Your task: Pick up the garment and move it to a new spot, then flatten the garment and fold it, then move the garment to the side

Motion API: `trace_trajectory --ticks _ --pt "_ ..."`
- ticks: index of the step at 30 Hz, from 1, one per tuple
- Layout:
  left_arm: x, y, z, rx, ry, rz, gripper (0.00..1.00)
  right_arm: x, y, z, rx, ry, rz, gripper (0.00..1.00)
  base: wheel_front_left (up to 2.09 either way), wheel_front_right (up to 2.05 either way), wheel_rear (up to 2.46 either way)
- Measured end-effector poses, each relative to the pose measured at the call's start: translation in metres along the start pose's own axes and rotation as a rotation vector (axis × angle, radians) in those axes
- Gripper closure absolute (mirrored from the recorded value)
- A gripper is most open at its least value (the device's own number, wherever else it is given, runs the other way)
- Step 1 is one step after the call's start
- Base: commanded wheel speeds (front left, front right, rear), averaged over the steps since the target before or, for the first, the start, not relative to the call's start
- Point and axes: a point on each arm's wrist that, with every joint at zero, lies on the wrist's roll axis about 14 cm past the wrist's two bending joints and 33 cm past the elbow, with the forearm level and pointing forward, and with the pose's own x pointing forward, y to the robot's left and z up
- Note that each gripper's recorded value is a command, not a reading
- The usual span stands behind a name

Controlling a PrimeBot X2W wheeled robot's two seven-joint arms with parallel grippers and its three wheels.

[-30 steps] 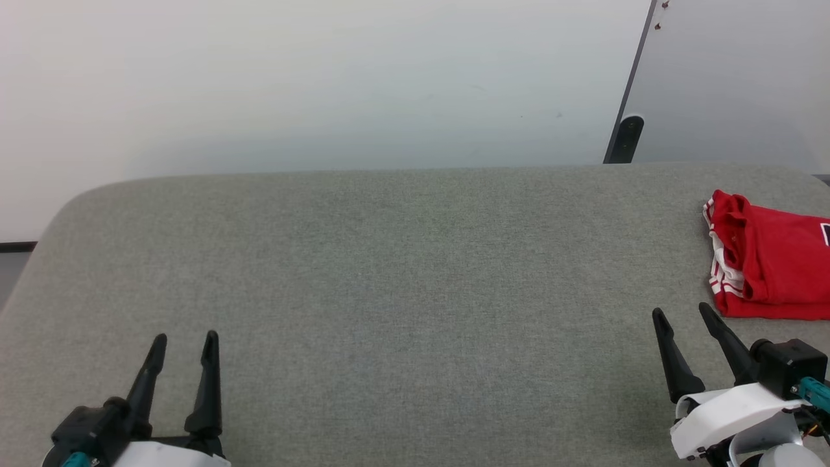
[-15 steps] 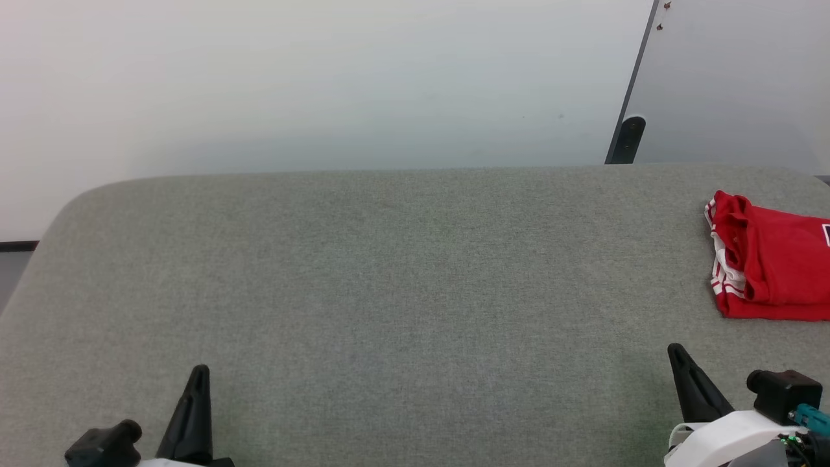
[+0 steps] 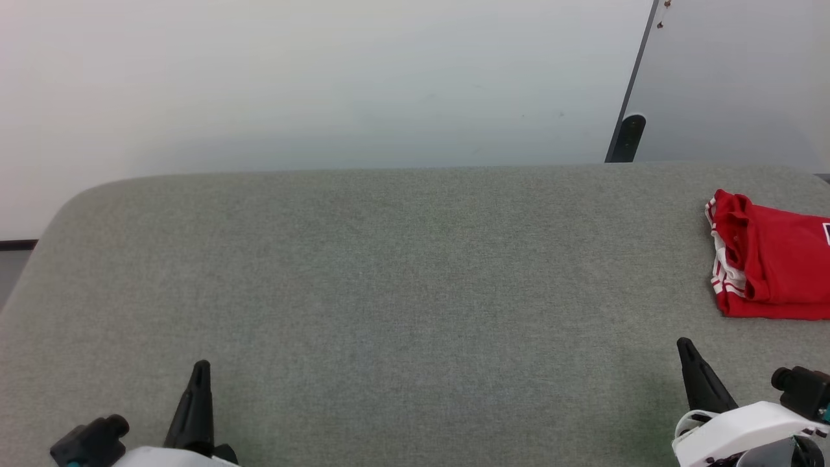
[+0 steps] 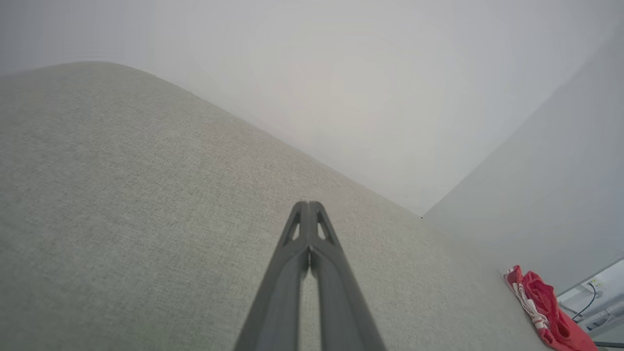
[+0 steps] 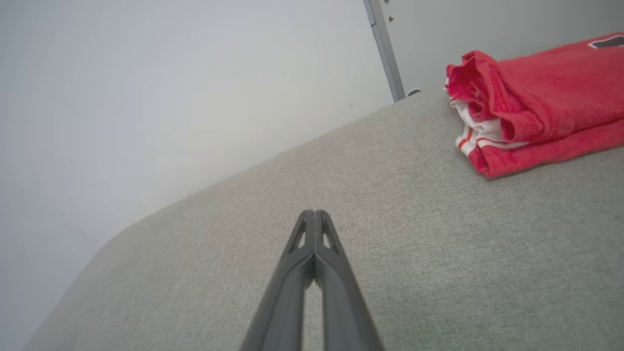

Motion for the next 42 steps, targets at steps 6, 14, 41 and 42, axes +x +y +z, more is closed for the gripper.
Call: trace_trajectory --ticks 6,14,41,42 --pt "0.003 0.0 -0.001 -0.092 0.007 0.012 1.0 0.001 -0.001 0.002 0.1 -0.007 -0.014 1.0 0.0 0.0 0.0" --pt "0.007 -0.001 -0.003 -0.203 0.015 0.024 1.0 0.001 -0.002 0.003 0.215 -0.013 -0.028 1.0 0.0 0.0 0.0" --pt "0.016 -0.007 -0.008 -0.522 0.043 0.039 1.0 0.003 -0.004 0.009 0.547 -0.039 -0.046 1.0 0.0 0.0 0.0" --pt "0.016 -0.007 -0.008 -0.532 0.045 0.039 1.0 0.003 -0.005 0.009 0.556 -0.041 -0.046 1.0 0.0 0.0 0.0"
